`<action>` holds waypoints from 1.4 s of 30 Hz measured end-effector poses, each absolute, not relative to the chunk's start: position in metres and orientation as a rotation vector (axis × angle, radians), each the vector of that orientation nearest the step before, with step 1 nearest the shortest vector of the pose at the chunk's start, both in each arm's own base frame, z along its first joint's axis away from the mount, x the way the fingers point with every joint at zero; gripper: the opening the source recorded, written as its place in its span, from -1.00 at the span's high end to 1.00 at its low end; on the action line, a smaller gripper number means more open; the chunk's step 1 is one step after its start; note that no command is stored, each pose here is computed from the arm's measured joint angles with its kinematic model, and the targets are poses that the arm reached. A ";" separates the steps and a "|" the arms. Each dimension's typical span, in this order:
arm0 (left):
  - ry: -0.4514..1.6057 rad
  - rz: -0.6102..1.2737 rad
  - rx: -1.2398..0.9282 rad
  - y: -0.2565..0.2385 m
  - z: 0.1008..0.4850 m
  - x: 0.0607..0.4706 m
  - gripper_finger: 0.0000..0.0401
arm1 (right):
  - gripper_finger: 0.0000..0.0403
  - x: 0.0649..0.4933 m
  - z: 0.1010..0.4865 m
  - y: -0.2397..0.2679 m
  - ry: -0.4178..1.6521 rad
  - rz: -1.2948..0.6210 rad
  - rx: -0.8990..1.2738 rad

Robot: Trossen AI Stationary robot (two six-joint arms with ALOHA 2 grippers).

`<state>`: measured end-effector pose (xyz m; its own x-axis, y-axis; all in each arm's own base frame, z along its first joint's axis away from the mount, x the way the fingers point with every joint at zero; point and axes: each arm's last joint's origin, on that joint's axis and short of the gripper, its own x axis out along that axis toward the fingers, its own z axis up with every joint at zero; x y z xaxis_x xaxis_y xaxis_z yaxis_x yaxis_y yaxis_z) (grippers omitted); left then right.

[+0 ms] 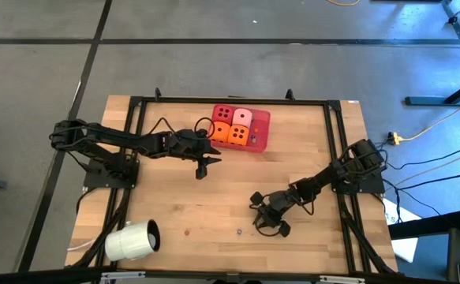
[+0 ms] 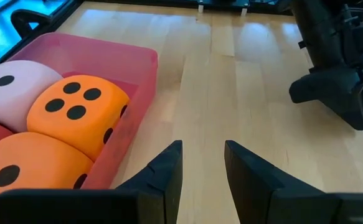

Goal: Pick & Place Dice
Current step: Put the small yellow dice into the red container

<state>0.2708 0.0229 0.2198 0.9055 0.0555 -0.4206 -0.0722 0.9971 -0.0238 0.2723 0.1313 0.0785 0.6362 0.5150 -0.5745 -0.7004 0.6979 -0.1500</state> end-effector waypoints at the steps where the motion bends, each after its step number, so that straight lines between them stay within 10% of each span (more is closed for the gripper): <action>1: 0.433 0.066 -0.039 0.023 0.220 0.271 0.42 | 0.50 0.272 0.078 0.131 0.526 0.709 -0.385; 28: 0.433 0.067 -0.047 0.023 0.220 0.271 0.43 | 0.75 0.276 0.087 0.121 0.528 0.684 -0.338; 42: 0.427 0.068 -0.066 0.023 0.220 0.271 0.43 | 0.74 0.265 0.204 0.033 0.292 0.295 -0.768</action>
<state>0.2711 0.0228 0.2203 0.9082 0.0522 -0.4153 -0.0800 0.9956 -0.0498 0.2646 0.0333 0.2039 0.9192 0.1541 -0.3623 -0.3642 0.6825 -0.6337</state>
